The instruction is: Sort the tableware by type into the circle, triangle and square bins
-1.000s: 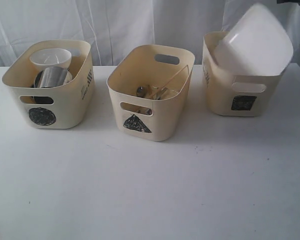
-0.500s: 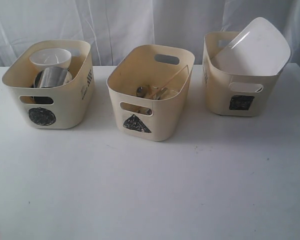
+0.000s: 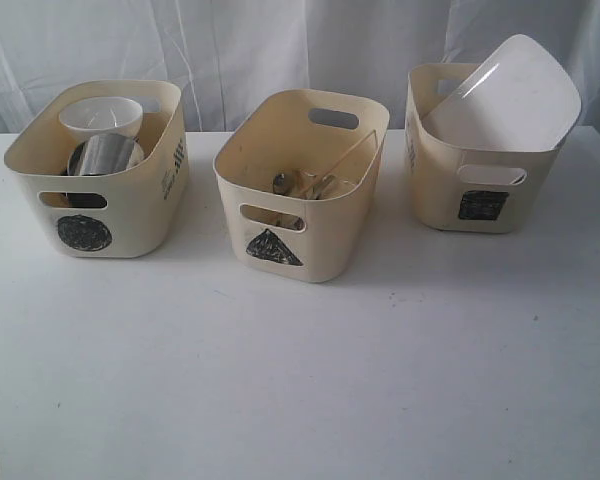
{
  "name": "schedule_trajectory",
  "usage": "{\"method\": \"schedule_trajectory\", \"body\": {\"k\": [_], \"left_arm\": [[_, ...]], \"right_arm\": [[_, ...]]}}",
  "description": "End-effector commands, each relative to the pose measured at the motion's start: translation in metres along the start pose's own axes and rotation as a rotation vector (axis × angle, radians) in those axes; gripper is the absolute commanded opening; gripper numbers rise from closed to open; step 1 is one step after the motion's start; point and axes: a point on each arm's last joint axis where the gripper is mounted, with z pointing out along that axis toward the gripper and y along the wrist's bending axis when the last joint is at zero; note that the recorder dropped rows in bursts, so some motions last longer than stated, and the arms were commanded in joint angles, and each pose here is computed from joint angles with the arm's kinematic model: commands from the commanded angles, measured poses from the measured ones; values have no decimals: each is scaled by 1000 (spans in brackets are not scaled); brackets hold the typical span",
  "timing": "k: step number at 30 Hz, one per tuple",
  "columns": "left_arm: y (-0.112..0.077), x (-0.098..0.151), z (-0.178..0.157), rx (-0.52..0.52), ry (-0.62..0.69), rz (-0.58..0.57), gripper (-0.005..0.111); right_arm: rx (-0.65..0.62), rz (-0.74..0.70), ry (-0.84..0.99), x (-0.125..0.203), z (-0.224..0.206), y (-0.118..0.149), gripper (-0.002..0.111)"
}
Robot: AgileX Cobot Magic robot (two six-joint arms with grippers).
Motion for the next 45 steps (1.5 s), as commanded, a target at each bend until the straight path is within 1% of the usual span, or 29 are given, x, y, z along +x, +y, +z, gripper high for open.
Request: {"method": "schedule_trajectory", "body": {"k": [1,4,8,16,20,25,27,31,40,43,45], "left_arm": [[-1,1,0,10,0,-8,0],[-1,1,0,10,0,-8,0],[-1,1,0,10,0,-8,0],[-1,1,0,10,0,-8,0],[-1,1,0,10,0,-8,0],[-1,1,0,10,0,-8,0],[-1,1,0,10,0,-8,0],[-1,1,0,10,0,-8,0],[-1,1,0,10,0,-8,0],[-1,1,0,10,0,-8,0],[-1,1,0,10,0,-8,0]], "right_arm": [[11,32,-57,29,-40,29,0],[22,92,-68,61,-58,45,0],[16,122,-56,105,-73,61,0],[18,126,-140,141,-98,83,0],[21,149,-177,149,-110,91,0],[73,110,-265,147,-121,93,0],[88,131,-283,146,-122,92,0],[81,233,-285,146,-122,91,0],[115,183,-234,150,-121,89,0],[169,159,-220,158,-116,82,0],[267,163,-233,167,-114,72,0]]}}
